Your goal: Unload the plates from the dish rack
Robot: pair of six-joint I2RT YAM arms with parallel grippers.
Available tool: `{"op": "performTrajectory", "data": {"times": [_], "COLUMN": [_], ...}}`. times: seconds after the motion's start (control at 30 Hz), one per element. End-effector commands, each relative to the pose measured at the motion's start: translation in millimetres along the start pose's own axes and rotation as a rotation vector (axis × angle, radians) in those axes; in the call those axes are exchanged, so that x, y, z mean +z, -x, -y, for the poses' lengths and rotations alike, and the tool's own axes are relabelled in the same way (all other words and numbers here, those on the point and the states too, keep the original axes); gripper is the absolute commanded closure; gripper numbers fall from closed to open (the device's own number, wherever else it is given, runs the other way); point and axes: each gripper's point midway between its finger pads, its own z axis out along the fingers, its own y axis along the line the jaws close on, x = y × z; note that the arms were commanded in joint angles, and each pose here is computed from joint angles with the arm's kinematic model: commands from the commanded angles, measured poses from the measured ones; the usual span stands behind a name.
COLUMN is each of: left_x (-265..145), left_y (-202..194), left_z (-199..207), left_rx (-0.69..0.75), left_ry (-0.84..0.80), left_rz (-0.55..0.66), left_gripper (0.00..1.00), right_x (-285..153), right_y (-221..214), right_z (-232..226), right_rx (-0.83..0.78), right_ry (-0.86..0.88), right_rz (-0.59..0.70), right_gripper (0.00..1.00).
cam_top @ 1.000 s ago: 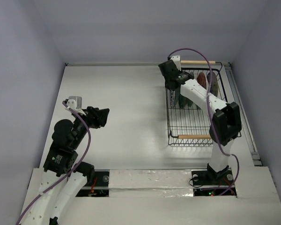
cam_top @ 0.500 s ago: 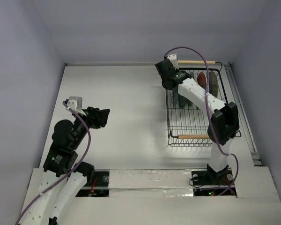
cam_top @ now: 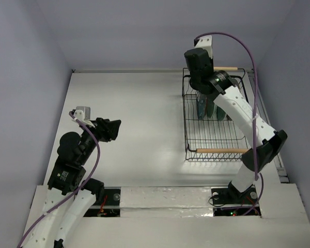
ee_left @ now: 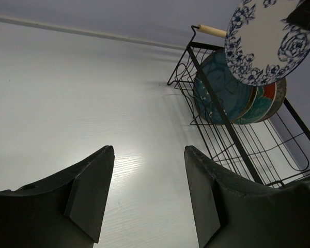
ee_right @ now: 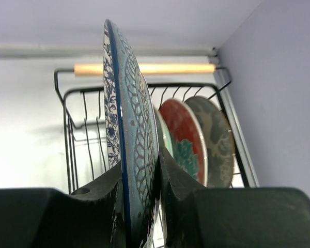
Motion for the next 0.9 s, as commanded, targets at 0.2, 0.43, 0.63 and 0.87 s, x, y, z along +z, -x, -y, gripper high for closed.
{"op": "performTrajectory", "data": {"times": [0.2, 0.43, 0.63, 0.87], "left_x": [0, -2, -8, -6], "left_y": [7, 9, 17, 14], "left_z": [-3, -8, -13, -13], "left_rx": [-0.011, -0.019, -0.029, -0.030], "left_ry": [0.021, 0.049, 0.084, 0.078], "left_rz": [0.041, 0.057, 0.101, 0.089], "left_gripper": [0.47, 0.47, 0.47, 0.46], "right_x": [-96, -128, -122, -83], "right_y": [99, 84, 56, -8], "right_z": [-11, -143, -232, -291], "right_rx": [0.399, 0.540, 0.645, 0.669], "right_ry": [0.399, 0.833, 1.015, 0.971], "right_rz": [0.278, 0.205, 0.063, -0.091], "right_gripper": [1.00, 1.00, 1.00, 1.00]}}
